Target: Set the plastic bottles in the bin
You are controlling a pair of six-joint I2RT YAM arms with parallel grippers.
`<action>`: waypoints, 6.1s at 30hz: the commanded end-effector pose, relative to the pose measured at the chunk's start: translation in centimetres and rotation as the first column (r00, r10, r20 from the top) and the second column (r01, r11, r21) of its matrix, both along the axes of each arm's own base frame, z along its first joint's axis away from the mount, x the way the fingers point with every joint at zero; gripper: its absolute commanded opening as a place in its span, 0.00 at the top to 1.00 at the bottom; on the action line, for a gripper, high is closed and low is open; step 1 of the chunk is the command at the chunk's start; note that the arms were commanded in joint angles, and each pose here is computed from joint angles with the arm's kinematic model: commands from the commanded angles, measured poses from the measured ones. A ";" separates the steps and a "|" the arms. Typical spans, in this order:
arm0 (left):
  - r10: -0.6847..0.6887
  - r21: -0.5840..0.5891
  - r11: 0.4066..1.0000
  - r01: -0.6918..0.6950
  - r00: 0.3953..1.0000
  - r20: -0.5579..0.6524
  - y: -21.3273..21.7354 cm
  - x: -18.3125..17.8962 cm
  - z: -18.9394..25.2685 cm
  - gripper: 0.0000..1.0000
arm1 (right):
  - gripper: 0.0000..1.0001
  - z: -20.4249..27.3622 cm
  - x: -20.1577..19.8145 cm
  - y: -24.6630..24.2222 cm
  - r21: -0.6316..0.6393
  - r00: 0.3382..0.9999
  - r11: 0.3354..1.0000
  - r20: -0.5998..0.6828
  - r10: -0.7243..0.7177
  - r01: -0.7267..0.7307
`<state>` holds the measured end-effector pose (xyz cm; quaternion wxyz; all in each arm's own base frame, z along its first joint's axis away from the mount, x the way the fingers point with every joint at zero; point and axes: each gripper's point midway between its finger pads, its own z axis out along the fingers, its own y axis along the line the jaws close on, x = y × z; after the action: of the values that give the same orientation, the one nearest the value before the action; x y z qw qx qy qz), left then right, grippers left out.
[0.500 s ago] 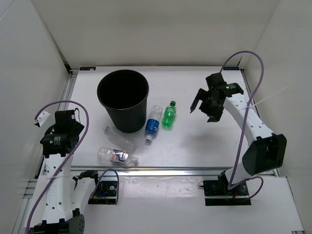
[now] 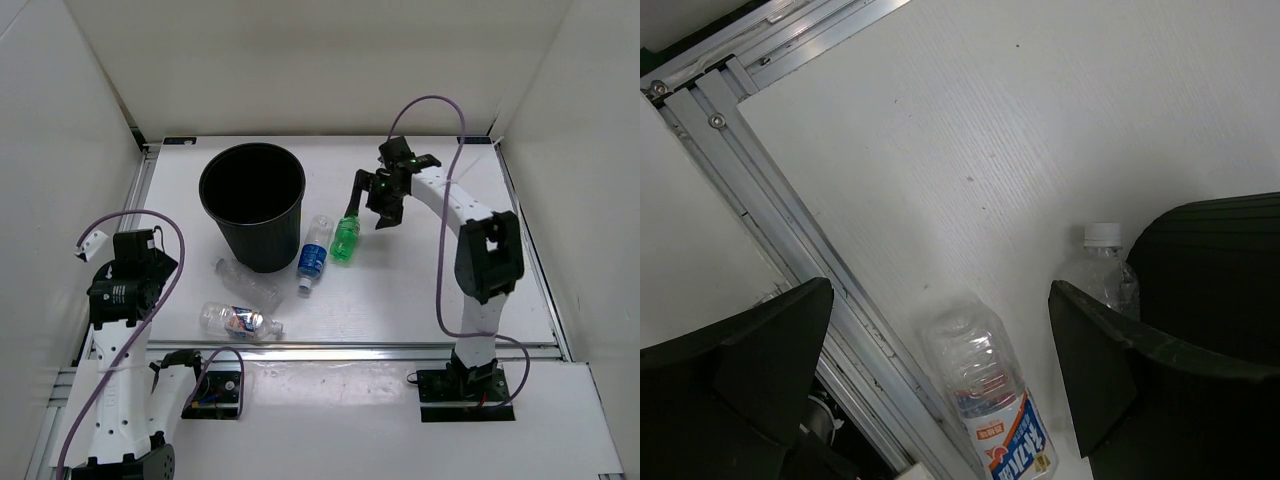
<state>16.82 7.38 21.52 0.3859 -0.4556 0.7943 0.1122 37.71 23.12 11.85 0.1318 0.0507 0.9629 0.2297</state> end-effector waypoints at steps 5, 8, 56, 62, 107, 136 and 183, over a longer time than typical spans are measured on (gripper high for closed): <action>-0.046 0.010 0.999 0.046 0.999 -0.006 -0.3 0.0 0.2 0.00 | 0.00 -3.5 2.8 3.1 0.052 0.996 0.996 -0.044 0.071 -0.069; -0.046 0.009 0.999 0.047 0.999 -0.015 -0.3 0.0 0.3 0.00 | 0.00 -6.0 2.5 2.7 0.043 0.992 0.998 -0.116 0.057 -0.052; -0.298 -0.495 0.843 0.213 0.949 -0.099 -9.5 3.4 -6.5 0.00 | 0.00 28.3 -2.1 6.8 0.187 0.762 0.936 0.638 0.116 -0.298; -0.368 -0.627 0.760 0.170 0.908 -0.200 -11.8 1.4 -5.4 0.00 | 0.00 26.2 -2.3 6.9 0.186 0.799 0.939 0.587 0.131 -0.290; -0.313 -0.359 0.848 0.391 0.914 0.257 -9.3 8.1 15.4 0.61 | 0.00 23.3 -2.7 3.8 0.202 0.864 0.934 0.474 0.169 -0.293; -0.270 0.017 0.953 0.302 0.825 0.496 -7.5 10.7 17.8 0.00 | 0.00 6.1 -5.7 7.7 0.326 0.976 0.934 -0.112 0.189 -0.144; -0.161 -0.384 0.888 0.253 0.953 0.255 -11.5 6.6 -9.8 0.00 | 0.63 33.0 2.7 9.9 0.294 0.705 0.917 0.709 -0.021 -0.269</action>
<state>22.11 -3.00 11.16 0.3578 -0.4602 0.8049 -0.1106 38.51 29.91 46.43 0.4488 -0.0500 0.7802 0.4328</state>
